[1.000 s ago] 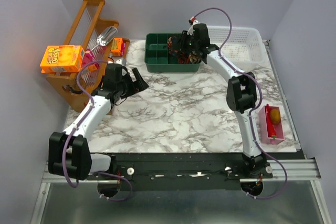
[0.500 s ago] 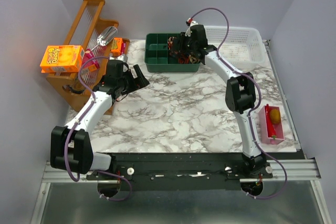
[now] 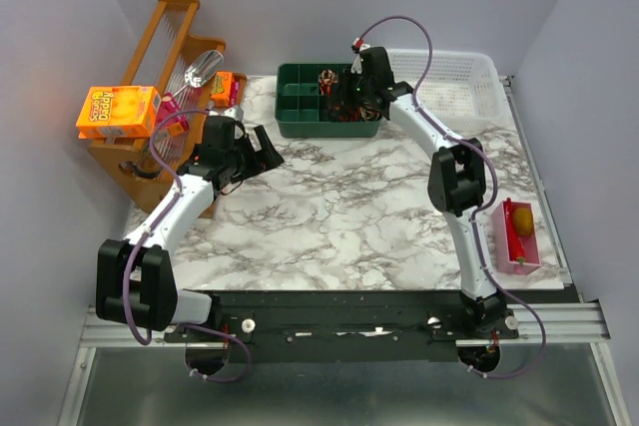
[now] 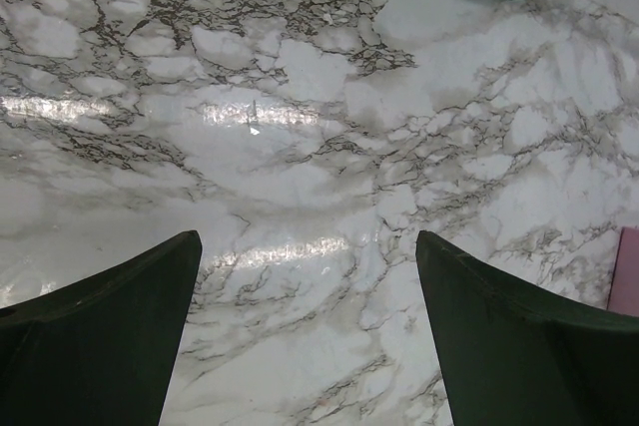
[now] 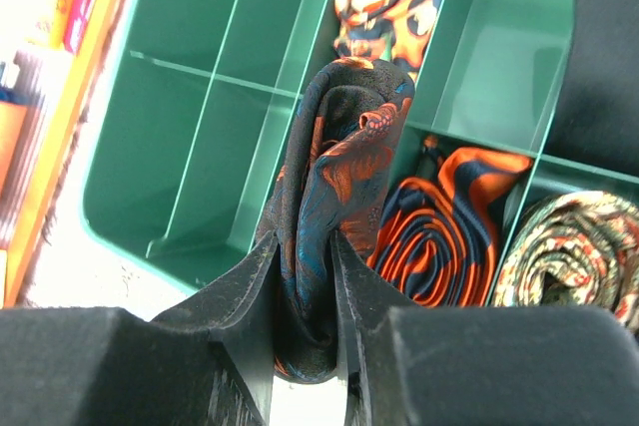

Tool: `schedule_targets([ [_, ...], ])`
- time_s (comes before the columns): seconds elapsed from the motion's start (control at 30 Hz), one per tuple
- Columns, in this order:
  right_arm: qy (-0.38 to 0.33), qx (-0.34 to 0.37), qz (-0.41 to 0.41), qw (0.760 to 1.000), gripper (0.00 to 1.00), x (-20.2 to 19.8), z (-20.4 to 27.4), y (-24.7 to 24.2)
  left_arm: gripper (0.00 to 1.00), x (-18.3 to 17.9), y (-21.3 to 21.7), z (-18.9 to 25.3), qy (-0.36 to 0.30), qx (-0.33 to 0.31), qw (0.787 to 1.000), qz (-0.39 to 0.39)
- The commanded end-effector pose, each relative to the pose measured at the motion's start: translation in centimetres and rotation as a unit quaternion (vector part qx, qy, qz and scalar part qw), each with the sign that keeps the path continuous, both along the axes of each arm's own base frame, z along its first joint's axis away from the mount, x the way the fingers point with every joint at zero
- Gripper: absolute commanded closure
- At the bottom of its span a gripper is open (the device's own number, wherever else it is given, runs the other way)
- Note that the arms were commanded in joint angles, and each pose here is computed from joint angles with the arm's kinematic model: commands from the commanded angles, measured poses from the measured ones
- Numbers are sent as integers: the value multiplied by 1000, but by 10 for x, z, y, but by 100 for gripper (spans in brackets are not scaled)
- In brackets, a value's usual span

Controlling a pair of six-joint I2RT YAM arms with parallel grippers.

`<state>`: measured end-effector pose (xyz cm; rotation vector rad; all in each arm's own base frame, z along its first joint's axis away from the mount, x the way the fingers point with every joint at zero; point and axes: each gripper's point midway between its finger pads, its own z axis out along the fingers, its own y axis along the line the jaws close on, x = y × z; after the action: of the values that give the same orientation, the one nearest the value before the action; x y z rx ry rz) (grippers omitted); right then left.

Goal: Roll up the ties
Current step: Move the bin to the center of the board.

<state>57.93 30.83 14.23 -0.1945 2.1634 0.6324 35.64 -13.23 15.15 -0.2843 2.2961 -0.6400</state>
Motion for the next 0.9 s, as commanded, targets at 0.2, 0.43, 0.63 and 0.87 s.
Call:
schedule_targets([
  [0.2, 68, -24, 61, 996, 69, -29, -34, 21, 1, -10, 1, -5, 1, 4, 1000, -7],
  [0.43, 114, -41, 93, 988, 69, -51, -50, 25, 1, -13, 2, -8, 4, 5, 1000, -9],
  [0.63, 159, -52, 127, 978, 69, -77, -58, 23, 1, -13, 2, -7, 3, 7, 1000, -9],
  [0.87, 217, -76, 147, 962, 70, -112, -68, 11, 1, -14, 3, -4, 0, 6, 1000, -8],
])
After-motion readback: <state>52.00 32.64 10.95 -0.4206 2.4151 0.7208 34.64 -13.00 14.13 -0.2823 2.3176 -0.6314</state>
